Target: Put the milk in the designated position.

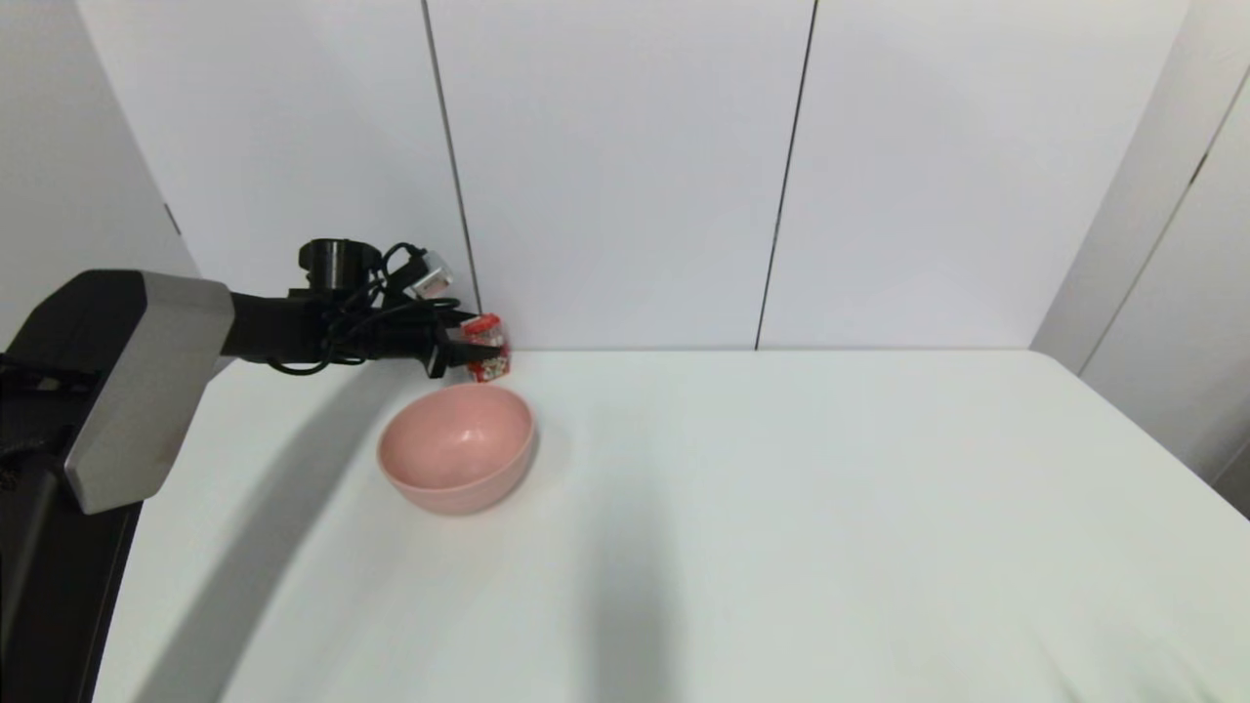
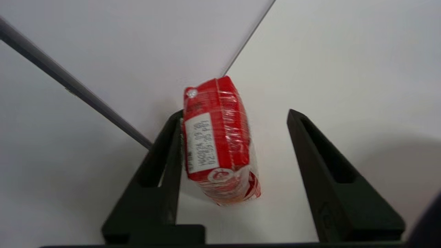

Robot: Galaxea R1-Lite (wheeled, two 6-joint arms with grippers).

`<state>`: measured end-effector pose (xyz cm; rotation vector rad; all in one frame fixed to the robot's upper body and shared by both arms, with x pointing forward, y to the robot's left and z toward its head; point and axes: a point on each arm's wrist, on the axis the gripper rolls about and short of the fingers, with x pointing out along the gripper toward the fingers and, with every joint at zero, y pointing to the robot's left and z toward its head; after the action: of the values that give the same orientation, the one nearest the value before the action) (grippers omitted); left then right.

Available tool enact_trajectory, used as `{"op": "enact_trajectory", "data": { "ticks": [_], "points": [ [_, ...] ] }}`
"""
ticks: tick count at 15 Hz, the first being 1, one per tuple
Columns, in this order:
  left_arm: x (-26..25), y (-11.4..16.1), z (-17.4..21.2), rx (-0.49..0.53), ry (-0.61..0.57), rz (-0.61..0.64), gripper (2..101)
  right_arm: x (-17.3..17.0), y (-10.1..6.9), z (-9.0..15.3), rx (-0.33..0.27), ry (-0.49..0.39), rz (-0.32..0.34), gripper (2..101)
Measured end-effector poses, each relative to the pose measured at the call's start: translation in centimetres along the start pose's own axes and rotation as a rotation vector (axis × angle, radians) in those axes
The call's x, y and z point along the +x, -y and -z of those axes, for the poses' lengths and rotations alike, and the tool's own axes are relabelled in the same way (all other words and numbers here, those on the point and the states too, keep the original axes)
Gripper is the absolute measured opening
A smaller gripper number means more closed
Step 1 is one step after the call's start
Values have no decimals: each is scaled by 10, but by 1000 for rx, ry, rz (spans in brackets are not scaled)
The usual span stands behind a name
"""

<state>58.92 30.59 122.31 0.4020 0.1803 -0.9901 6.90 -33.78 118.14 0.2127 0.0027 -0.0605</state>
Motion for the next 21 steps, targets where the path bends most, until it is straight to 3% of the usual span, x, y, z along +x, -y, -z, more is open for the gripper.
{"op": "enact_trajectory", "data": {
  "ticks": [3, 8, 15, 18, 21],
  "points": [
    [0, 0, -1, -2, -2, -3, 746, 0, 0, 0, 1, 0, 0, 980],
    [-15, -2, -23, -21, 4, -30, 852, 0, 0, 0, 1, 0, 0, 980],
    [-76, -7, -91, 20, 17, -235, 926, 0, 0, 0, 1, 0, 0, 980],
    [-112, 15, -130, 14, -2, -360, 943, 0, 0, 0, 0, 0, 0, 980],
    [-152, 59, -150, -44, -43, -443, 954, 0, 0, 0, 0, 0, 0, 980]
  ]
}}
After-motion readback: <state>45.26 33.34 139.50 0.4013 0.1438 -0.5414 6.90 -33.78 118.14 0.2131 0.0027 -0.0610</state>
